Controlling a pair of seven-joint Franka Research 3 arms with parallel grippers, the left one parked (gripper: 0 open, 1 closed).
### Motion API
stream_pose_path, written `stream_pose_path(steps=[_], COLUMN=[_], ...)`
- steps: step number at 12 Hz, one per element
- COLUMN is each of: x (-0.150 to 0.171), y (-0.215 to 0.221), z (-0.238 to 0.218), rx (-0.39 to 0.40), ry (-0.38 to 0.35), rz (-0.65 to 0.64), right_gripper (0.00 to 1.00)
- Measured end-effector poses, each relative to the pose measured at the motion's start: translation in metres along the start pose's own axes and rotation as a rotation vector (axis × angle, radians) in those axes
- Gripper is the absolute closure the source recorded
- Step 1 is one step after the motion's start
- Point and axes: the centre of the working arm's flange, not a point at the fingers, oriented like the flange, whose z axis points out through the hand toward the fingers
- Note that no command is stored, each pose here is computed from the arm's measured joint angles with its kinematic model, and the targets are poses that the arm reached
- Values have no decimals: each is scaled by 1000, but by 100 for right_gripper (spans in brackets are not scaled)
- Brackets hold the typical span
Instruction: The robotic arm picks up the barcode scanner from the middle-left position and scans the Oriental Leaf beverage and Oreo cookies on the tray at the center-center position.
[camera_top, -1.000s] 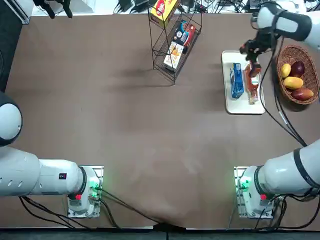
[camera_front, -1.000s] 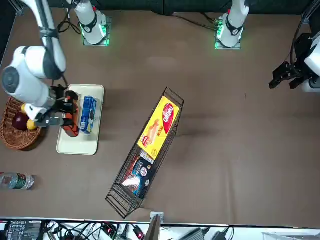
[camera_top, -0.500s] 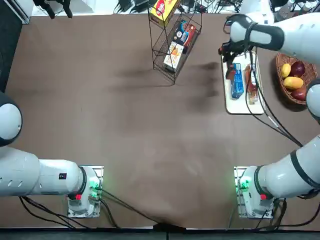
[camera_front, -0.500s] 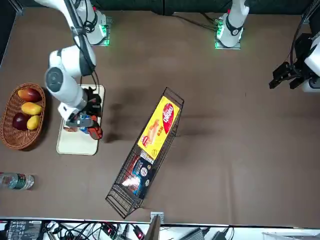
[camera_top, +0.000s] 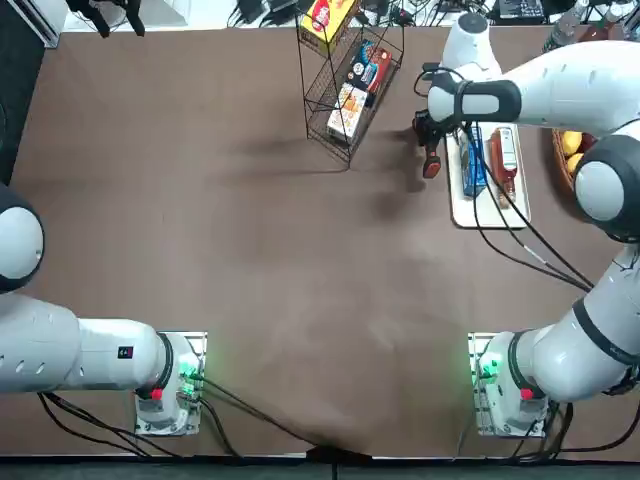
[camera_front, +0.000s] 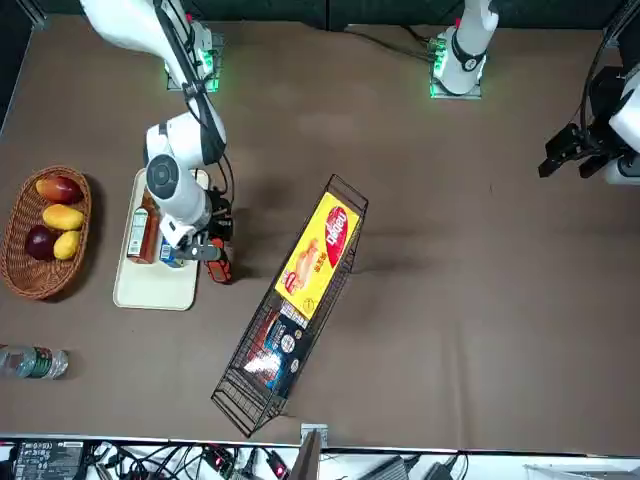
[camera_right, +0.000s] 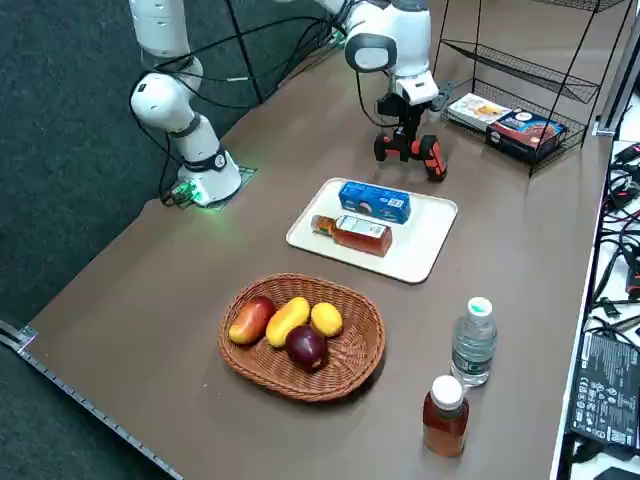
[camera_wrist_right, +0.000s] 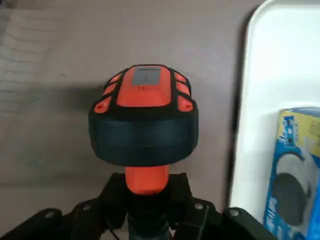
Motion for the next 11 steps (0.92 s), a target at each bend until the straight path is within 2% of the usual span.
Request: stream_pose_path(steps=[11], x=[-5], y=[-4], z=[30], rx=[13], ry=[41], rz=[-9], right_gripper=[58])
